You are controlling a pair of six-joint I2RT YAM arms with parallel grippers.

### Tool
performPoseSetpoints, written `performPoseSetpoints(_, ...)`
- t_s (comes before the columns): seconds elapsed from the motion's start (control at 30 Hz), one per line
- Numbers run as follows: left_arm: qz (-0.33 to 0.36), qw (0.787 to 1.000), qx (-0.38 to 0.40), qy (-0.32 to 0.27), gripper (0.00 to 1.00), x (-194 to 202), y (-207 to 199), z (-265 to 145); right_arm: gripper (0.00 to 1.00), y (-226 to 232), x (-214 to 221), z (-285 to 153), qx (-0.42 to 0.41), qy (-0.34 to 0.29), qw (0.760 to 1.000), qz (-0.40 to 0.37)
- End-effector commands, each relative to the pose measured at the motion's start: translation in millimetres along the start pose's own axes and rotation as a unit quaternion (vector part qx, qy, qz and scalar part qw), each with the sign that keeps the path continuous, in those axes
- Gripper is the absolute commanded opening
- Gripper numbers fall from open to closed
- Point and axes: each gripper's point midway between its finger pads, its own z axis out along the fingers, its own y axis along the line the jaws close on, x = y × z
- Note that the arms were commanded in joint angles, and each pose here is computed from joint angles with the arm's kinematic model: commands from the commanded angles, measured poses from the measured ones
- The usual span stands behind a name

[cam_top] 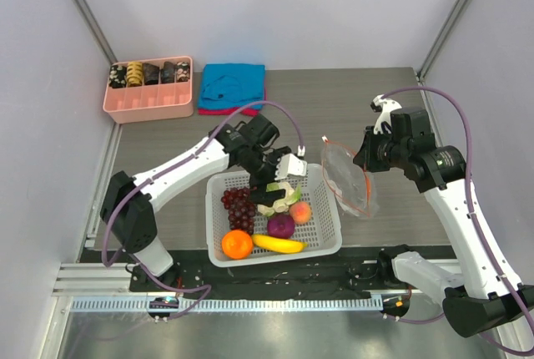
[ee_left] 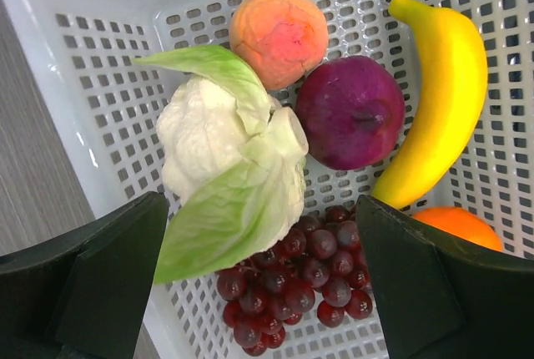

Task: Place the food in the zip-top bag and seal the zipper
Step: Pick up the fake vegetable from the bin.

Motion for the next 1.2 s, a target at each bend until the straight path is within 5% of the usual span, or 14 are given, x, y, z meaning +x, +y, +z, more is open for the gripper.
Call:
performPoseSetpoints(0.0,0.051,0.998,-0.018,0.02,1.0,-4.5,6.1,10.1,0.01,1.1,-13.5,-4.7,-0.001,-0.033,0.999,0.001)
performPoseSetpoints(0.4,0.025,0.997,-0.058,0.051,0.98,12.3,19.4,45.3,0.01,3.2,-12.4,-4.3,-0.007,-0.034,0.999,0.007)
performPoseSetpoints(0.67,0.013,0.997,-0.041,0.066,0.7,19.0,6.8,55.4,0.01,2.0,-12.5,-3.6,-0.003,-0.035,0.999,0.012)
performPoseSetpoints(0.9,-0.037,0.994,-0.057,0.082,0.77,29.8,10.4,63.9,0.01,3.3,-15.2,-3.6,-0.005,-0.039,0.999,0.015)
performPoseSetpoints(1.17,-0.069,0.994,-0.057,0.056,0.22,3.0,5.3,40.3,0.01,3.3,-17.7,-4.9,-0.003,-0.044,0.999,0.019)
